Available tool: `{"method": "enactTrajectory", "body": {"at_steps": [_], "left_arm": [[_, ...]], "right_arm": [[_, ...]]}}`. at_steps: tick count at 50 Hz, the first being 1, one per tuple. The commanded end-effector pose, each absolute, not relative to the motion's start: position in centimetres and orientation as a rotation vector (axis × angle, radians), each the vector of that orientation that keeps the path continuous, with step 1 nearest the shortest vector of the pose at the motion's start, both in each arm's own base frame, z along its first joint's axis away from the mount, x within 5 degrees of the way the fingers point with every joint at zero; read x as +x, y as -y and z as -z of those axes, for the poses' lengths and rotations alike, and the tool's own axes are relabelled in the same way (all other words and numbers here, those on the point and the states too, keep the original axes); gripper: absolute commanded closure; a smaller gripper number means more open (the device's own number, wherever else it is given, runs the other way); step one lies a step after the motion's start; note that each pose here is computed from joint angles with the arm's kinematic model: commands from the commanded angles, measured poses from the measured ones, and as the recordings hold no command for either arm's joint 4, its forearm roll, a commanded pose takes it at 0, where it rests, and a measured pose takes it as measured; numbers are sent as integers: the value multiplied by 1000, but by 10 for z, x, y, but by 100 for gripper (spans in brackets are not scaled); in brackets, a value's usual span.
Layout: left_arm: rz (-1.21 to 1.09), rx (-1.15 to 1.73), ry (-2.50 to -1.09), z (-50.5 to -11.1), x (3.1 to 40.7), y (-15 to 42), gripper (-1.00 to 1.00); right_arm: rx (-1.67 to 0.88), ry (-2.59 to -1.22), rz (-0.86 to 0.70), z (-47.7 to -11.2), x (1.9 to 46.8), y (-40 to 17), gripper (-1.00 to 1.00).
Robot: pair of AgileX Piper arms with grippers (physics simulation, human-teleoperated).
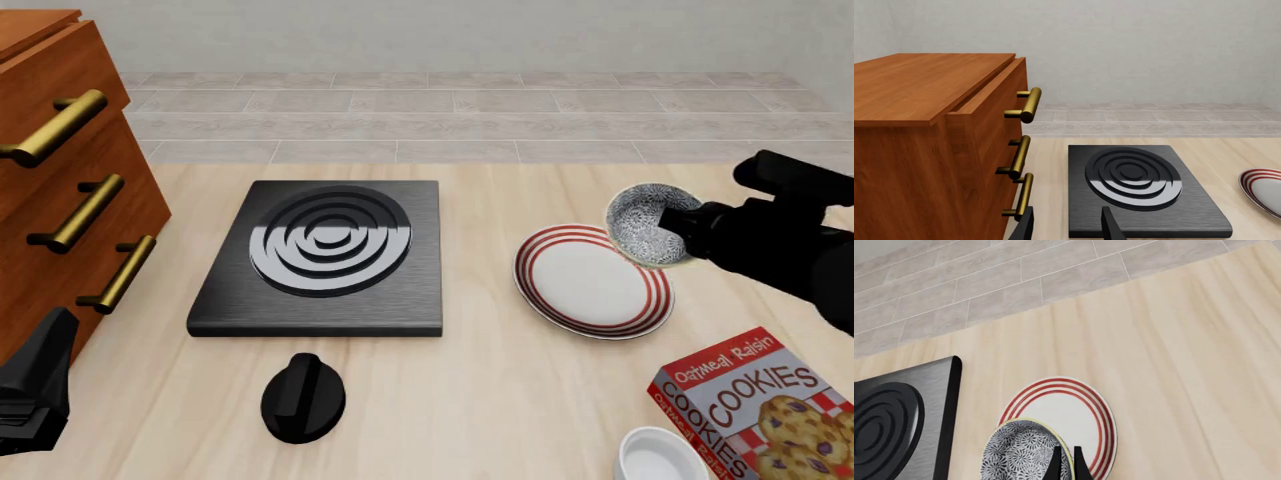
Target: Pick the akita bowl on the cookies box and place it on the plate.
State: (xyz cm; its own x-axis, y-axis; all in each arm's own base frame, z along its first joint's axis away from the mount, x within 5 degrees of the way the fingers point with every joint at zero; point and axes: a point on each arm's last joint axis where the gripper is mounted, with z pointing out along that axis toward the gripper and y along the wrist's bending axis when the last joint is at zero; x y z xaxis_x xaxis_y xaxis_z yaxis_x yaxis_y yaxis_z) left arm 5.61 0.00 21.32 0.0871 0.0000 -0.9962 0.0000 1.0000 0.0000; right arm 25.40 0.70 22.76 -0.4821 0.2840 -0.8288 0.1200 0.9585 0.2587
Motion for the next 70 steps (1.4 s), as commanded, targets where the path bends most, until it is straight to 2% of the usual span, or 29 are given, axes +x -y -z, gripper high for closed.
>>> {"method": "enactTrajectory", "body": {"at_steps": [1,33,70], "left_arm": [[0,0,-1484,-213,56,0,-100],[0,0,-1484,-213,56,0,-100],[0,0,-1484,-213,56,0,-100]], "right_arm": [[276,-2086,-263,-217,280,-24,100],[264,-2166,-276,-177,317,-38,100],[294,-2217,-252,-143,325,-32,100]]}}
